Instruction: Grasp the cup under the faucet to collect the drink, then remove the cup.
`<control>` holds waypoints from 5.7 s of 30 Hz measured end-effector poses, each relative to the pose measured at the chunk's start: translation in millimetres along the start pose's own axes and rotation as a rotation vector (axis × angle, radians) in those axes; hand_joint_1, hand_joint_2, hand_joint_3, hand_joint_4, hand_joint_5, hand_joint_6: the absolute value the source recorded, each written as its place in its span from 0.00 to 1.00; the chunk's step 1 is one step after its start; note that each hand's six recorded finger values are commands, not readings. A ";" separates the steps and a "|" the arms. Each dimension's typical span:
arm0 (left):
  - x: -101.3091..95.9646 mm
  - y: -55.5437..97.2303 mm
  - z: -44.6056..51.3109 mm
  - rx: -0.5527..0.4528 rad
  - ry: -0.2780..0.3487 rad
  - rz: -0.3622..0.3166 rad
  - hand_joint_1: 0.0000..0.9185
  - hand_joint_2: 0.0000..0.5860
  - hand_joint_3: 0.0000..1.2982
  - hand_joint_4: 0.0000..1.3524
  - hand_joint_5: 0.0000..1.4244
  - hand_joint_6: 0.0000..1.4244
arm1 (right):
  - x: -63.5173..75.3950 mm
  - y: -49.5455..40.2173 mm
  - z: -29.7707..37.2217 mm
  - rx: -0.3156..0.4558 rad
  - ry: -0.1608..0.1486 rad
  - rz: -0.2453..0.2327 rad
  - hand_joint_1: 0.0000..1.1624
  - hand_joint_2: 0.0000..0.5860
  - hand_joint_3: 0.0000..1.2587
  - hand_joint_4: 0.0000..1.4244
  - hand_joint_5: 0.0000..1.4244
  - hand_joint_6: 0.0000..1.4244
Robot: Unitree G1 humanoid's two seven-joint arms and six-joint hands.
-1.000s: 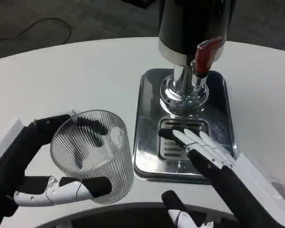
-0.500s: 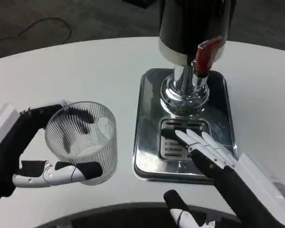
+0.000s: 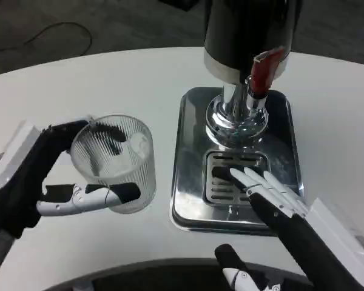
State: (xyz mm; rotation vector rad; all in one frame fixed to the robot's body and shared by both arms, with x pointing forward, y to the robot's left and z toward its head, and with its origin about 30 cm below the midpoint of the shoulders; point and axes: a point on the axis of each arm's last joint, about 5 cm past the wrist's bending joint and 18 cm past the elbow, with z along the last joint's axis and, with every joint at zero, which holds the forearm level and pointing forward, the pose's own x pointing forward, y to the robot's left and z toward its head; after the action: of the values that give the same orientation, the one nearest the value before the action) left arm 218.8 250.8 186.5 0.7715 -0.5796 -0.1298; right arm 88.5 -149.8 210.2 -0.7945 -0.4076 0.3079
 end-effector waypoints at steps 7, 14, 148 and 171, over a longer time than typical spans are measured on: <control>24.3 -15.2 -5.7 -0.011 0.006 0.014 0.81 0.04 0.63 0.66 0.65 0.57 | -1.3 0.1 -0.4 0.002 0.008 -0.004 0.53 0.81 0.09 0.04 0.00 0.00; 46.6 -29.0 -8.9 -0.004 0.018 -0.018 0.81 0.04 0.63 0.65 0.65 0.57 | -4.8 -0.1 -1.4 0.008 0.019 -0.012 0.53 0.81 0.09 0.04 0.00 0.00; 143.1 -92.7 22.3 0.047 -0.010 -0.244 0.53 0.02 0.51 0.46 0.52 0.44 | -24.1 -4.5 -5.7 0.033 0.048 -0.074 0.53 0.81 0.11 0.04 0.00 0.00; 142.6 -89.5 20.8 0.031 -0.031 -0.250 0.32 0.06 0.19 0.20 0.25 0.25 | -21.3 -3.7 -6.0 0.041 0.032 -0.083 0.53 0.81 0.11 0.05 0.00 0.00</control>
State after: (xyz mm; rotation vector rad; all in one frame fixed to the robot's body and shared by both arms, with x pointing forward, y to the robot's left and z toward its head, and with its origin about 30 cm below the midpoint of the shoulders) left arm 335.6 128.5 200.2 0.8721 -0.5141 -0.3646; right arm 73.0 -164.8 204.1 -0.7400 -0.4021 0.2256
